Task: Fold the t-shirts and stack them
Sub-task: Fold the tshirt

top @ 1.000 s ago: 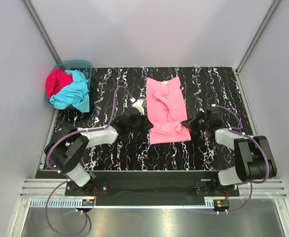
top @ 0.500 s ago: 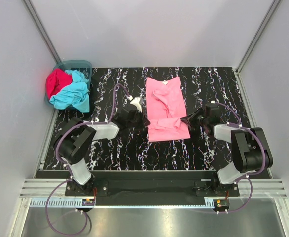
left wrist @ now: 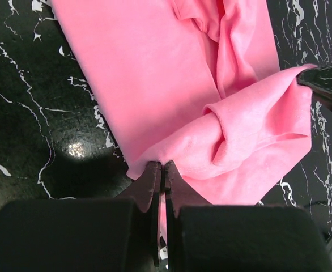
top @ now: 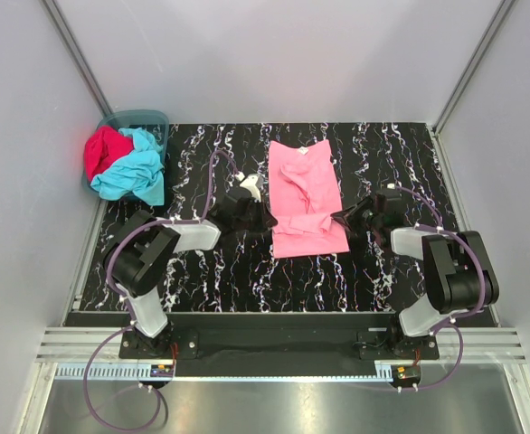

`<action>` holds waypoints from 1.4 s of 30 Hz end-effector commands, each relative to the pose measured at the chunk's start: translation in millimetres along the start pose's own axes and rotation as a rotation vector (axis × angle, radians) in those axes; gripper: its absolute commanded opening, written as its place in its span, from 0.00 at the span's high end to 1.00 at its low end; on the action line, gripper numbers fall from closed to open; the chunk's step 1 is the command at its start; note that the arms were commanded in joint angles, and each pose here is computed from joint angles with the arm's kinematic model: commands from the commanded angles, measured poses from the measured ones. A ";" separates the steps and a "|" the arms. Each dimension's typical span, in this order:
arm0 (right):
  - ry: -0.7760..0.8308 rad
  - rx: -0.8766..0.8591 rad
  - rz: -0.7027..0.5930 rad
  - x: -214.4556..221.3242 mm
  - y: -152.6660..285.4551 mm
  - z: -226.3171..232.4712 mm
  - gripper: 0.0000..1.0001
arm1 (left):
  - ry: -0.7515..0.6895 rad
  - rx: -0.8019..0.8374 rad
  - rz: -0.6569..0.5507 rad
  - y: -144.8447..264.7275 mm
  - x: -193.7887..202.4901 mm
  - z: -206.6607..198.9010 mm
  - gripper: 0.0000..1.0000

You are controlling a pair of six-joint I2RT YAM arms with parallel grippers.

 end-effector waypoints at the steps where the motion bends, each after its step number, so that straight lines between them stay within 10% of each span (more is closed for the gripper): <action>1: 0.005 -0.035 -0.064 -15.4 -7.0 7.8 1.00 | -0.030 0.059 -0.077 -5.9 -25.5 -12.0 0.98; 6: -0.001 -0.031 -0.055 -12.1 -14.0 -2.0 1.00 | -0.031 0.061 -0.074 -7.5 -25.8 -11.5 0.98; 13: 0.030 -0.061 -0.079 -15.8 -10.0 5.8 0.69 | -0.033 0.093 -0.083 -3.0 -24.6 -15.3 0.98; 42: 0.051 -0.014 -0.005 21.6 33.0 -20.8 0.65 | -0.018 0.122 -0.095 3.9 -23.5 -19.2 1.00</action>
Point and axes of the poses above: each gripper's point midway between its finger pads, its own y axis back along the fingers, its own z axis along the line the jaws close on, x = y × z, the point moved 5 cm from there along y, back along the fingers, and after that the axes turned 2 degrees about -y, right-handed, at the moved point
